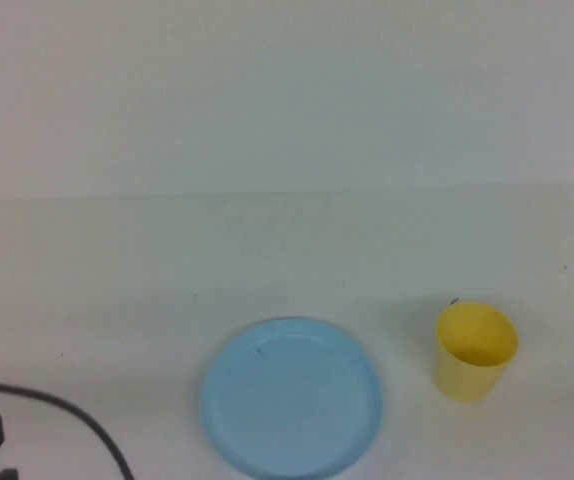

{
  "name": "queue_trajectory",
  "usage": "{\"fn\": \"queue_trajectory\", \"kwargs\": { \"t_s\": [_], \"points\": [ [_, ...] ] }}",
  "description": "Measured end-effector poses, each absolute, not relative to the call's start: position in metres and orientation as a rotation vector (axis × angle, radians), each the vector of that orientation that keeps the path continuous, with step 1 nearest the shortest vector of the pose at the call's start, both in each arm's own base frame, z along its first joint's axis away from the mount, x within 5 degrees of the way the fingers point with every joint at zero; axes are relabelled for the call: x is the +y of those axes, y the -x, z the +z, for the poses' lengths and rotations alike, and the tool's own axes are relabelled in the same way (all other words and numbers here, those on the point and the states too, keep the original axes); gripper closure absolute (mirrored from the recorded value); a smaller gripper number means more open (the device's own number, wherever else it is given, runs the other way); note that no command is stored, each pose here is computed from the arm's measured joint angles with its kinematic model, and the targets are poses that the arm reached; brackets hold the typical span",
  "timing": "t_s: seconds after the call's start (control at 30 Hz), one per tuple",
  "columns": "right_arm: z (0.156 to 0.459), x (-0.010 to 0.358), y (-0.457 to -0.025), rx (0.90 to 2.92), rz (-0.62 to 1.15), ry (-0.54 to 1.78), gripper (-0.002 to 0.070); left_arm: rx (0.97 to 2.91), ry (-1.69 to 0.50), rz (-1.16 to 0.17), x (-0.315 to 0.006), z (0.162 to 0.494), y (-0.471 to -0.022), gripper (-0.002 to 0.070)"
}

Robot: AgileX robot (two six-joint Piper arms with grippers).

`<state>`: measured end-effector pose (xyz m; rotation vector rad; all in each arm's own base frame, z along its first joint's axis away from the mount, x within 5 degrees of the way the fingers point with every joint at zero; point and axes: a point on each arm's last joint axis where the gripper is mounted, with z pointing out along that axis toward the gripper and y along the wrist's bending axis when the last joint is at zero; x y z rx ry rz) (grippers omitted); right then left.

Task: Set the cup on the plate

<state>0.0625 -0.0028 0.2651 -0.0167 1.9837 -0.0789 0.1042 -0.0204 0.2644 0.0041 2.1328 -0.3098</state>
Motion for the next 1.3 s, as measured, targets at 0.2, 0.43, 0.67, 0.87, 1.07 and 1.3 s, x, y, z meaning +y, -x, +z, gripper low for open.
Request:
{"fn": "queue_trajectory", "kwargs": {
  "t_s": [0.2,0.43,0.67,0.87,1.07,1.3],
  "points": [
    [0.262,0.003,-0.066,2.164,0.029,0.012,0.0674,2.285,-0.209,-0.525,-0.040,0.260,-0.136,0.0557],
    [0.261,0.014,-0.070,2.360,0.165,0.111,0.0675,2.354,-0.256,-0.843,-0.058,0.261,-0.189,0.0212],
    [0.267,0.026,-0.075,2.305,0.342,0.165,0.0675,2.439,-0.289,-0.843,-0.058,0.254,-0.230,0.0237],
    [0.267,0.026,-0.079,2.302,0.347,0.163,0.0675,2.503,-0.400,-0.727,-0.076,0.244,-0.243,0.0288],
    [0.260,0.024,-0.086,2.394,0.319,0.184,0.0595,2.508,-0.455,-0.555,-0.102,0.231,-0.249,0.0292],
    [0.257,0.024,-0.089,2.424,0.313,0.212,0.0352,2.579,-0.486,-0.461,-0.120,0.215,-0.276,0.0340]
  ]
}}
